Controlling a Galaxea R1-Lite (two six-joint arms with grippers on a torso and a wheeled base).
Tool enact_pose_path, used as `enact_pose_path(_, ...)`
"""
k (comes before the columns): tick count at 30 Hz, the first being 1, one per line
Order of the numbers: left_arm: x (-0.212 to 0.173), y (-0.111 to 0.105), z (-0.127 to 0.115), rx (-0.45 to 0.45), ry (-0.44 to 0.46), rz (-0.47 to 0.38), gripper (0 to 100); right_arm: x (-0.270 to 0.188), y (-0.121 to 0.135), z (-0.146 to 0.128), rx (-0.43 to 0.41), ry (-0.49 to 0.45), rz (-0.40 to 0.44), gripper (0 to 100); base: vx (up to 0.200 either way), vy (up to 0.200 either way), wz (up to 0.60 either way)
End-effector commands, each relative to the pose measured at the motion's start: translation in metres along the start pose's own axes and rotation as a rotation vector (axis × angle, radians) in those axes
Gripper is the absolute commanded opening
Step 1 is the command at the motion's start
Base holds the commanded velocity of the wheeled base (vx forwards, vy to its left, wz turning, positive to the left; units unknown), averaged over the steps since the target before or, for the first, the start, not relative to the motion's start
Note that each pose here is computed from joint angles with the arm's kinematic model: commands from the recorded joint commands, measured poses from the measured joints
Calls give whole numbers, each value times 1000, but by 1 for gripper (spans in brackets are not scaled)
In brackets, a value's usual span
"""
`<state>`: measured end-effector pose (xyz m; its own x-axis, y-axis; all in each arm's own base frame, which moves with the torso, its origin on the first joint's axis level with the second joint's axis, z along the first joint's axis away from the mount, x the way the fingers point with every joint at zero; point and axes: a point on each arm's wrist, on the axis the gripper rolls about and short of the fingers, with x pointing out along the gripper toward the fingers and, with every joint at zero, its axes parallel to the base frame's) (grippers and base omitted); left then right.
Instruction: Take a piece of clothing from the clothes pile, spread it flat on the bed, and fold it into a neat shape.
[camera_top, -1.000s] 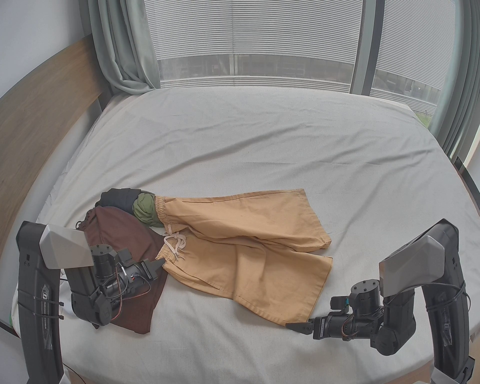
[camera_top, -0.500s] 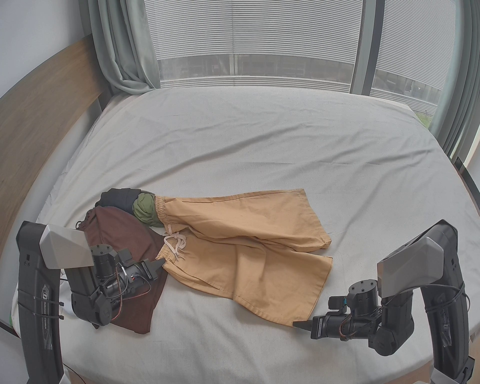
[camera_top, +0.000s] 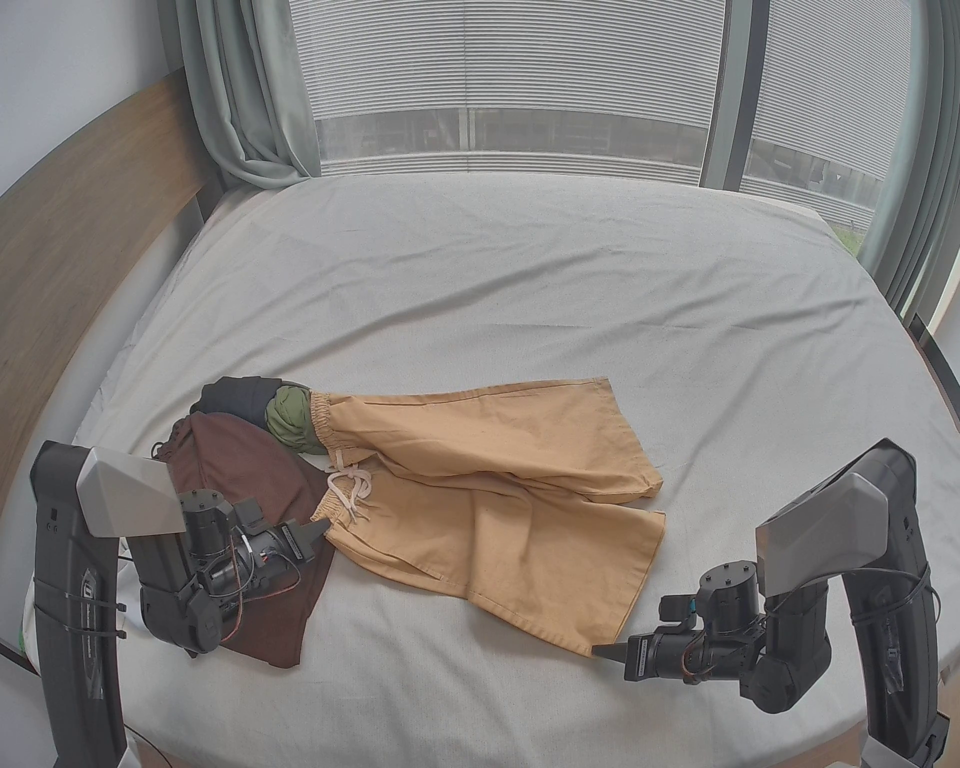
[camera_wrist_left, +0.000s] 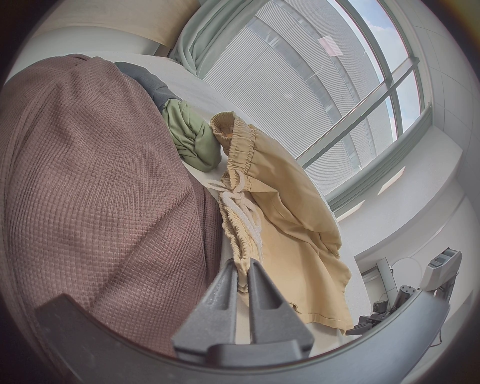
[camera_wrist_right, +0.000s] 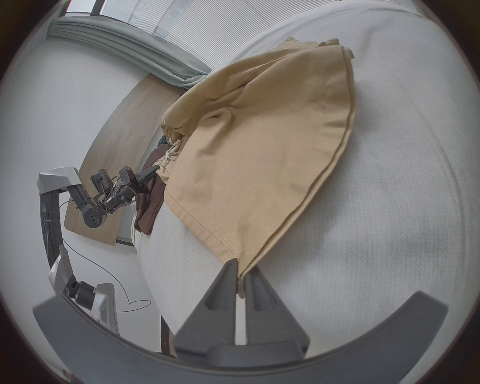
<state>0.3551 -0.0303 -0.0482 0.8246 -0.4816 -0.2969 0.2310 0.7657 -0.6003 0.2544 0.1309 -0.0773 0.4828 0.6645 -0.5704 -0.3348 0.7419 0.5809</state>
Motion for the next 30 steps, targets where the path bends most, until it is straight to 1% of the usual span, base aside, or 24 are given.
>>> enact_pose_path(1, -13, -10, 7, 1, -2, -11, 0, -9, 0, 0, 11, 2, -13, 0, 0, 0, 0)
enact_pose_path(5, -31, -22, 13, 0, 19, -48, 0, -24, 2, 0, 22, -1, -26, 0, 0, 0, 0)
enact_pose_path(7, -34, -24, 13, -2, 27, -57, 0, -27, 2, -2, 22, 2, -28, 0, 0, 0, 0)
enact_pose_path(9, -47, -32, 14, -6, 46, -77, 0, -35, 2, -9, 28, 31, -43, 0, 0, 0, 0)
enact_pose_path(15, -76, -42, 4, -30, 95, -48, 0, -54, 8, -9, 21, 27, -54, 0, 0, 0, 0)
enact_pose_path(18, -89, -42, 1, -34, 109, -24, 0, -60, 10, -11, 22, 34, -57, 0, 0, 0, 0)
enact_pose_path(23, -107, -38, -9, 10, 151, 16, 0, -64, 9, -13, 35, 42, -69, 0, 0, 0, 0)
enact_pose_path(30, -119, -34, -24, 37, 223, 36, 0, -69, 2, -15, 23, 49, -95, 0, 0, 0, 0)
